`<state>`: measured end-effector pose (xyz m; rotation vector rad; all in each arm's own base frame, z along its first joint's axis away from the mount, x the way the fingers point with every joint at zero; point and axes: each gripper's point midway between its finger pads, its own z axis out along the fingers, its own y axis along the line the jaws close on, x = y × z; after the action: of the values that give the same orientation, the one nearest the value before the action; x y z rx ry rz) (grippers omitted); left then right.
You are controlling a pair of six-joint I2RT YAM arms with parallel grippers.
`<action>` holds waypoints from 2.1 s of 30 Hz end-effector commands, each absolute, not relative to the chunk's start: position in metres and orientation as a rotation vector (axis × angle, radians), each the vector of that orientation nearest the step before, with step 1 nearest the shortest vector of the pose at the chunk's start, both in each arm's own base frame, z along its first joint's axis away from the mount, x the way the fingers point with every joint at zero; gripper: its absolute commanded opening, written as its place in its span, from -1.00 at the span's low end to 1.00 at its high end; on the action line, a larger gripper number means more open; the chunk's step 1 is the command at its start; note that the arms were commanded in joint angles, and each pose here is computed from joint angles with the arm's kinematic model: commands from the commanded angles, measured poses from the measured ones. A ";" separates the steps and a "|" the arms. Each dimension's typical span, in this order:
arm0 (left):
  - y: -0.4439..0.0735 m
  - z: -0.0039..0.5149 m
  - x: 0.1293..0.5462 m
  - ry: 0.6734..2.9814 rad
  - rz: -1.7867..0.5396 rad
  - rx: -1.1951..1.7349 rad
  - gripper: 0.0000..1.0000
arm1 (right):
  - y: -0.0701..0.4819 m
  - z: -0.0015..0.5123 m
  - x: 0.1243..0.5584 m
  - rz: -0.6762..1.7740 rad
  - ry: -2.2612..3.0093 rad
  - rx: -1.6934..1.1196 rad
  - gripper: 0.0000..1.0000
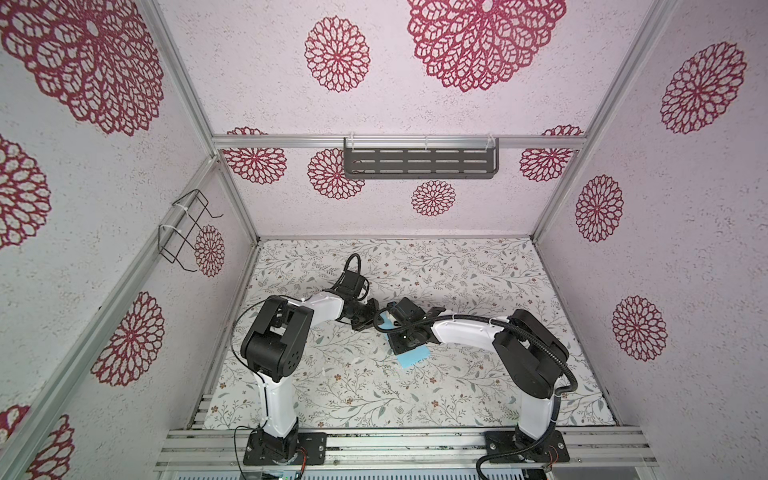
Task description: Fold a paper plane with a square sheet of paper (pick it up from the middle)
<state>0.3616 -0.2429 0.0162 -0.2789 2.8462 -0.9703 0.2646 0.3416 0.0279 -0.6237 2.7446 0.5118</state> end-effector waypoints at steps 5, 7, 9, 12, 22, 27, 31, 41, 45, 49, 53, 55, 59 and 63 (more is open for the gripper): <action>-0.232 -0.009 0.355 2.921 -0.861 -0.288 -1.00 | 0.343 0.034 0.267 0.510 2.740 -0.650 -0.72; -0.231 -0.012 0.354 2.930 -0.850 -0.288 -1.00 | 0.344 0.037 0.268 0.517 2.729 -0.652 -0.71; -0.230 -0.013 0.353 2.935 -0.840 -0.287 -1.00 | 0.348 0.044 0.271 0.533 2.705 -0.653 -0.71; -0.228 -0.014 0.351 2.943 -0.831 -0.291 -1.00 | 0.354 0.054 0.277 0.559 2.663 -0.649 -0.71; -0.227 -0.014 0.350 2.942 -0.829 -0.295 -1.00 | 0.362 0.045 0.293 0.515 2.654 -0.632 -0.71; -0.223 -0.015 0.349 2.944 -0.828 -0.307 -1.00 | 0.359 0.037 0.287 0.512 2.680 -0.641 -0.72; -0.221 -0.018 0.348 2.944 -0.844 -0.328 -1.00 | 0.355 0.030 0.280 0.499 2.711 -0.653 -0.75; -0.211 -0.027 0.345 2.967 -0.832 -0.376 -1.00 | 0.341 0.020 0.259 0.461 2.771 -0.696 -0.78; -0.208 -0.030 0.344 2.972 -0.819 -0.386 -1.00 | 0.335 0.021 0.250 0.451 2.788 -0.703 -0.78; -0.207 -0.031 0.343 2.978 -0.814 -0.389 -1.00 | 0.330 0.022 0.242 0.448 2.802 -0.715 -0.78; -0.206 -0.030 0.344 2.975 -0.812 -0.386 -1.00 | 0.328 0.023 0.234 0.460 2.814 -0.724 -0.78; -0.206 -0.030 0.344 2.974 -0.811 -0.384 -1.00 | 0.327 0.023 0.232 0.459 2.818 -0.728 -0.78; -0.206 -0.030 0.344 2.975 -0.813 -0.386 -1.00 | 0.325 0.023 0.226 0.454 2.828 -0.743 -0.78; -0.205 -0.031 0.343 2.980 -0.803 -0.384 -1.00 | 0.320 0.022 0.220 0.438 2.840 -0.760 -0.78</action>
<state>0.3618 -0.2354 0.0071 -0.2799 2.8598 -0.9929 0.2438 0.3392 0.0258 -0.6999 2.7627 0.4978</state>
